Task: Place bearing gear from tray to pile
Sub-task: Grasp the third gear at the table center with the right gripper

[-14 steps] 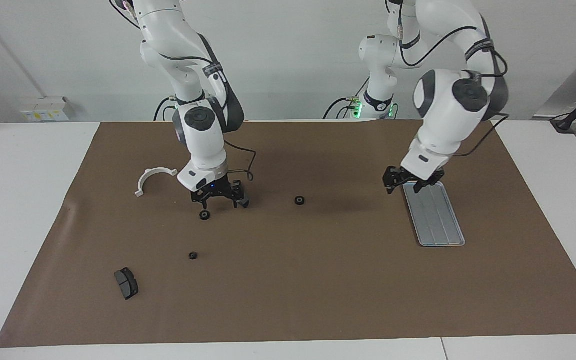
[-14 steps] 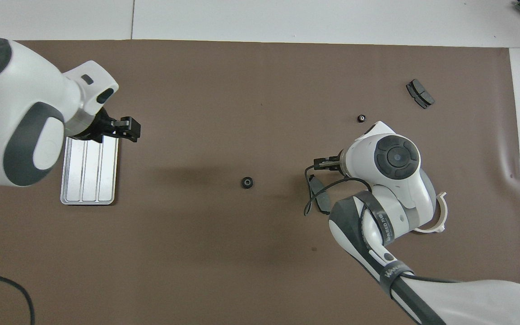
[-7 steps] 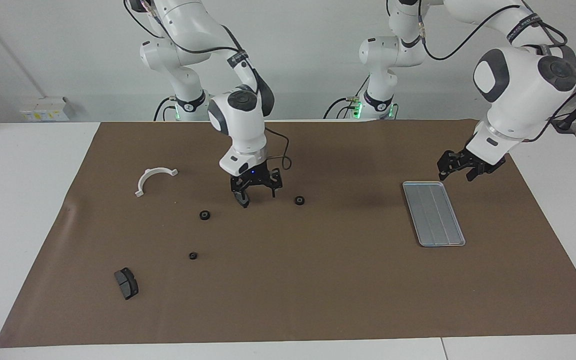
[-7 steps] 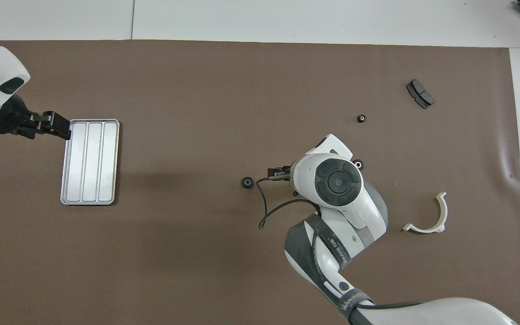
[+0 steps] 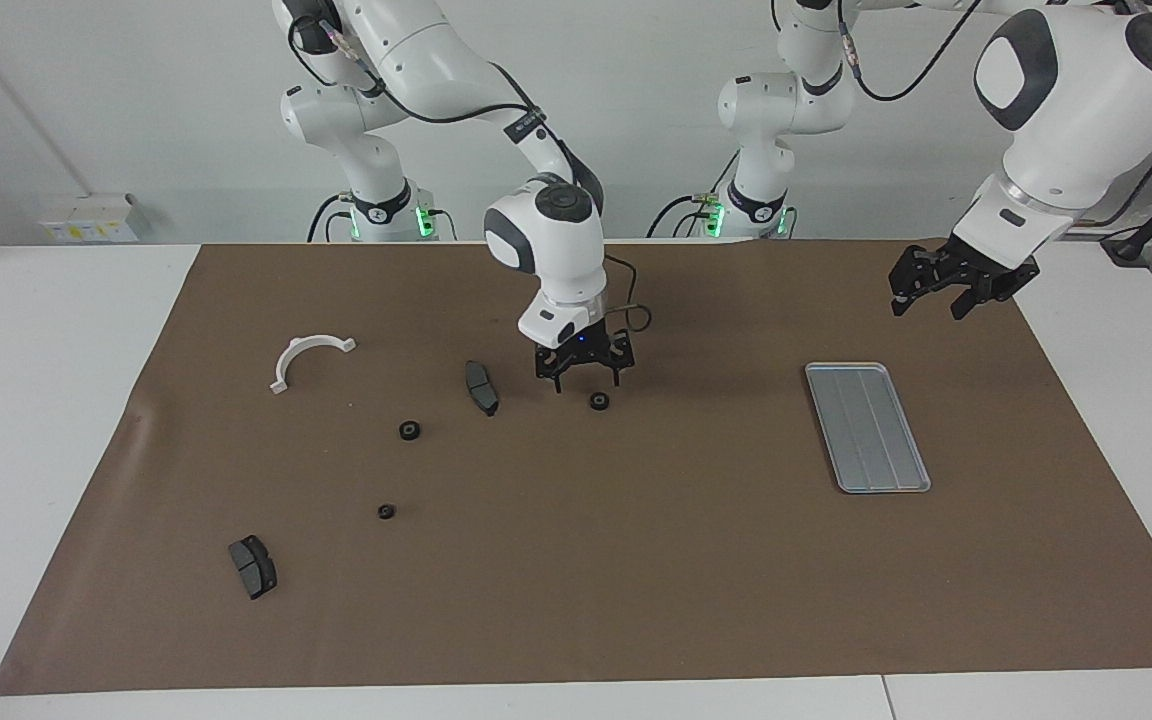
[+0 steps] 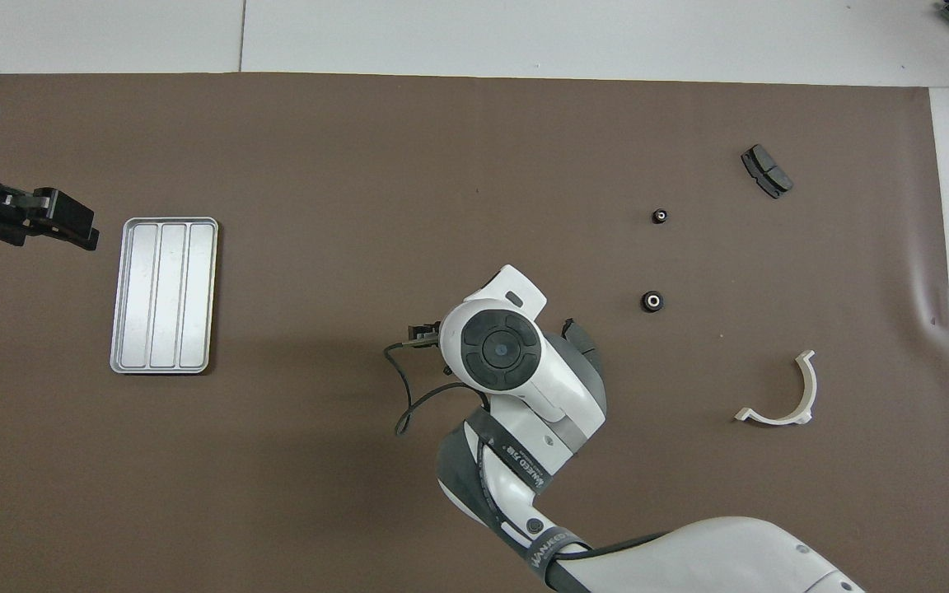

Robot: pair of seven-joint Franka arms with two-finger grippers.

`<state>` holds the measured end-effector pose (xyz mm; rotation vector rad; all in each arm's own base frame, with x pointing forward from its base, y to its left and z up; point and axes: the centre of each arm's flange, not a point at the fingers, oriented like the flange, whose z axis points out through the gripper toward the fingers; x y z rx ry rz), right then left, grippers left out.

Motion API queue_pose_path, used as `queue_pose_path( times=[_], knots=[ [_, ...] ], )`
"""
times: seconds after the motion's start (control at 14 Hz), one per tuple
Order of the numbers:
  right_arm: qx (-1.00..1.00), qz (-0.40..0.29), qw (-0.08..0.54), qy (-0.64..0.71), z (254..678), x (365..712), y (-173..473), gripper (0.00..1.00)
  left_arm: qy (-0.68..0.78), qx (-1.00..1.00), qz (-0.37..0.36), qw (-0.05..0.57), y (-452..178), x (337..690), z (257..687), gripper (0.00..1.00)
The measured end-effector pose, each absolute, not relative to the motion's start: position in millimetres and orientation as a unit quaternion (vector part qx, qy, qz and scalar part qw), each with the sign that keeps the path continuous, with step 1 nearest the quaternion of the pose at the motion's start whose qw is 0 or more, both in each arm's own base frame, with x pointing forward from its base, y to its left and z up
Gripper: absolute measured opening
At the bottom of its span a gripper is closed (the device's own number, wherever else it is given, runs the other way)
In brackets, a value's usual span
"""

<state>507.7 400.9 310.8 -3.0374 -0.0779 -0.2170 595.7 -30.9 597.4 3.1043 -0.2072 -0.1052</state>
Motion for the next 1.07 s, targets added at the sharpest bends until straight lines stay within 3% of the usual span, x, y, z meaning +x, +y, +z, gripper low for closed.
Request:
queue_pose_path(
  times=[0.07, 0.28, 0.5, 0.64, 0.71, 0.85, 0.93, 1.07],
  knots=[
    [-0.996, -0.068, 0.044, -0.030, 303, 507, 405, 1.00, -0.067, 0.997, -0.038, 0.014, -31, 596, 594, 0.81],
    [-0.996, -0.070, 0.030, -0.040, 287, 507, 411, 1.00, -0.070, 0.996, -0.052, 0.015, -33, 594, 579, 1.00],
    [-0.996, -0.074, 0.022, -0.048, 280, 511, 414, 0.97, -0.072, 0.996, -0.055, 0.015, -35, 592, 568, 1.00],
    [-0.995, -0.079, 0.022, -0.050, 282, 513, 415, 0.85, -0.071, 0.996, -0.050, 0.015, -34, 591, 568, 1.00],
    [-0.995, -0.081, 0.021, -0.051, 283, 514, 416, 0.84, -0.070, 0.996, -0.047, 0.015, -33, 591, 569, 1.00],
    [-0.995, -0.084, 0.019, -0.050, 284, 514, 416, 0.63, -0.077, 0.996, -0.041, 0.014, -28, 592, 570, 1.00],
    [-0.995, -0.085, 0.019, -0.049, 284, 515, 416, 0.63, -0.082, 0.996, -0.039, 0.015, -26, 593, 570, 1.00],
    [-0.995, -0.085, 0.017, -0.049, 286, 516, 416, 0.49, -0.085, 0.996, -0.031, 0.014, -25, 594, 571, 1.00]
  ],
)
